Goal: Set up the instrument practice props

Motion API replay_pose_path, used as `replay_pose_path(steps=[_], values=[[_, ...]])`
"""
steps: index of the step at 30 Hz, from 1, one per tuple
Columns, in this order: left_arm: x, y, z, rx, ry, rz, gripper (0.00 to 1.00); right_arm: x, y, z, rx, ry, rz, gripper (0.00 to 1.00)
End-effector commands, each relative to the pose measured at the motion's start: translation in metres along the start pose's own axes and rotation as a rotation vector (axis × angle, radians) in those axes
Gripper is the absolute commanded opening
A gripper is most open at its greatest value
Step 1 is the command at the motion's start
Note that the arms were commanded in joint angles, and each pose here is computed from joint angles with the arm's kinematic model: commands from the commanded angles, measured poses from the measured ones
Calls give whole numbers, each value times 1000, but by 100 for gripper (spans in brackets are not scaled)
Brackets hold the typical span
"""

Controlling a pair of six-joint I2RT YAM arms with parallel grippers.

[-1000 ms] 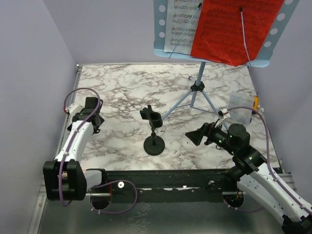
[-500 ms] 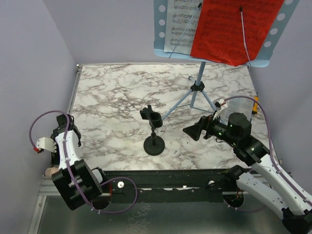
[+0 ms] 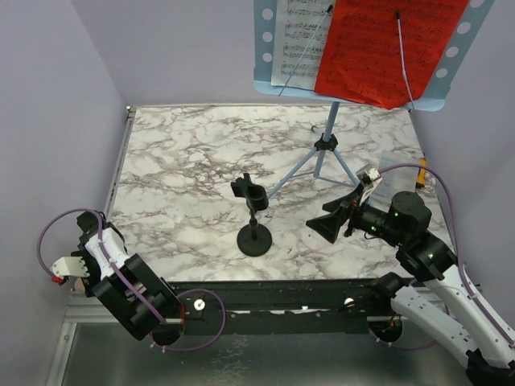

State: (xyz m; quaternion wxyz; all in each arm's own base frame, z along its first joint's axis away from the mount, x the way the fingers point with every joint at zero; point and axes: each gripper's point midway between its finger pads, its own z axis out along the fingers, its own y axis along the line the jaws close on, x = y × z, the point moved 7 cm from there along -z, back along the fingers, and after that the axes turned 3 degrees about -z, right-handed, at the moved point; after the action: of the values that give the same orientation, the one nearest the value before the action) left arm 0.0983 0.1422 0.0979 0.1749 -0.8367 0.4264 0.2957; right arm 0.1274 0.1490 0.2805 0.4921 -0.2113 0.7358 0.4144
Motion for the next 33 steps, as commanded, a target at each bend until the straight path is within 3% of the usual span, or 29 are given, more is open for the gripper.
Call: replay_pose_path(steps=[1,6,9,18,23,26,33], values=[[7,-11,6,118,70,-81,97,-6,7,-9,-30,22,-70,100],[15,-10,9,153,99,-91,94,-15,11,-17,-21,7,-114,100],[14,-9,8,160,87,-118,83,-17,12,-20,-24,-6,-125,100],[18,-2,5,186,122,-200,64,-17,14,-26,-18,-22,-127,100],[20,-8,-7,232,206,-234,53,-19,14,-26,-11,-20,-127,100],[24,-13,-15,241,281,-262,40,-20,14,-25,-4,-19,-123,100],[26,-35,-38,291,419,-249,27,-19,7,-20,42,-22,-97,100]])
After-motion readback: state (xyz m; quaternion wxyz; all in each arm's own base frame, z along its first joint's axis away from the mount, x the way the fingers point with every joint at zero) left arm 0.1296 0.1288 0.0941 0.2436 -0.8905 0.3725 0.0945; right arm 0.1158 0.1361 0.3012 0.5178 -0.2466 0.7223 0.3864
